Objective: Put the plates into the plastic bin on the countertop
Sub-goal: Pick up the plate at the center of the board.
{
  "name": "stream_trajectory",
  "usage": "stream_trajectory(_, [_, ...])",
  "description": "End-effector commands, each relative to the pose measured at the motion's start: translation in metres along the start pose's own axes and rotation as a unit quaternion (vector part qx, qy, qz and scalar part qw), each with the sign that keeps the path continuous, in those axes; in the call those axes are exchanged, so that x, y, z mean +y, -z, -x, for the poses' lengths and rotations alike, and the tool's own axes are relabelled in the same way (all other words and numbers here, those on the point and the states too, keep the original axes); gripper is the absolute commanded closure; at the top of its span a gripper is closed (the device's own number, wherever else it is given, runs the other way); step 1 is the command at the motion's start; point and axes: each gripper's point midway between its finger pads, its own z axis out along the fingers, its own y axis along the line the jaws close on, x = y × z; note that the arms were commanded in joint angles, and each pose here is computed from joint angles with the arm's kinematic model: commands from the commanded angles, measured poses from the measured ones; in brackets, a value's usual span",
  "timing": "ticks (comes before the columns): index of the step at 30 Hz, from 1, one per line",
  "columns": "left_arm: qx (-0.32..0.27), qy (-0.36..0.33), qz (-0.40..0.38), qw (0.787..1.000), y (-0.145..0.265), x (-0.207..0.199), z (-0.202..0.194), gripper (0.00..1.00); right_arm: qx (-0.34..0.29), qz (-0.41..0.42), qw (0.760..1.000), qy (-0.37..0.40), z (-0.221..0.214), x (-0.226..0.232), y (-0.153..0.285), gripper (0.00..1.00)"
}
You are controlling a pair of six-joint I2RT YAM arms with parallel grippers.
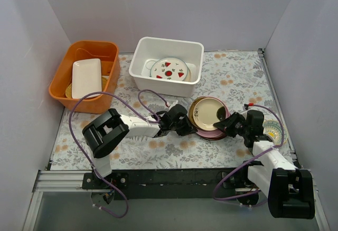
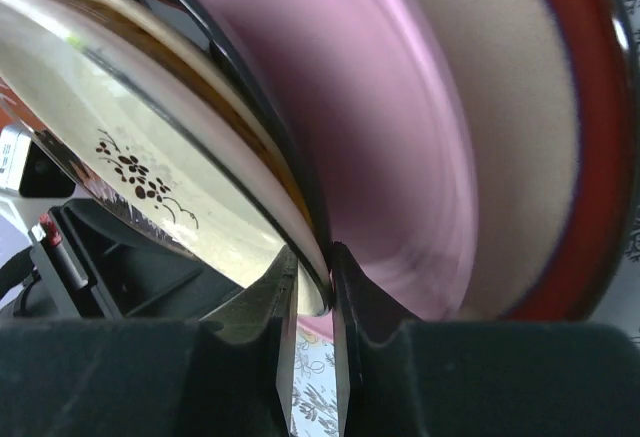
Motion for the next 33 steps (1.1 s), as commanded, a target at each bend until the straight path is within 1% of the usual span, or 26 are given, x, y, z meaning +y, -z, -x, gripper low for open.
stream_trajectory(1, [0.000,-0.022,0.033,0.999,0.003,0.012,0.000,1.00,0.002,0.013,1.000,0.019,-0.001,0.003,0.000,0.97])
stream_trajectory(3, [-0.002,-0.026,0.026,0.999,0.010,0.005,0.002,1.00,0.002,0.012,1.000,0.019,-0.001,0.002,0.000,0.97])
stream_trajectory(4, [-0.014,-0.029,0.041,0.999,0.012,0.011,0.006,1.00,0.002,0.011,1.000,0.017,-0.001,0.002,0.000,0.97])
stream_trajectory(6, [-0.023,-0.035,0.036,0.998,0.018,0.004,0.011,1.00,0.002,0.011,1.000,0.020,0.000,0.002,0.001,0.96])
stream_trajectory(8, [-0.023,-0.052,0.044,0.997,0.022,0.004,0.012,1.00,0.000,0.011,1.000,0.020,0.000,0.003,0.001,0.96])
stream_trajectory(16, [-0.015,-0.096,0.050,0.994,0.036,-0.015,0.018,1.00,-0.001,0.011,1.000,0.028,0.003,0.007,0.004,0.96])
stream_trajectory(19, [-0.014,-0.119,0.048,0.992,0.042,-0.026,0.022,1.00,0.001,0.011,0.999,0.036,0.005,0.011,0.007,0.94])
stream_trajectory(22, [-0.004,-0.140,0.059,0.988,0.046,-0.027,0.022,1.00,-0.002,0.016,0.999,0.052,0.010,0.018,0.009,0.88])
stream_trajectory(23, [-0.007,-0.144,0.054,0.988,0.048,-0.035,0.025,1.00,0.000,0.014,0.999,0.053,0.009,0.018,0.010,0.86])
stream_trajectory(25, [0.003,-0.152,0.062,0.986,0.050,-0.033,0.023,1.00,-0.014,0.010,0.999,0.051,0.018,0.018,0.014,0.85])
stream_trajectory(26, [0.002,-0.155,0.060,0.986,0.051,-0.038,0.024,1.00,-0.012,0.010,0.999,0.051,0.017,0.018,0.014,0.85])
stream_trajectory(32, [0.011,-0.164,0.069,0.984,0.052,-0.038,0.023,1.00,-0.007,0.009,0.999,0.051,0.015,0.016,0.013,0.84])
stream_trajectory(33, [0.013,-0.165,0.072,0.983,0.053,-0.038,0.023,1.00,0.003,0.000,0.999,0.043,0.011,0.012,0.013,0.84])
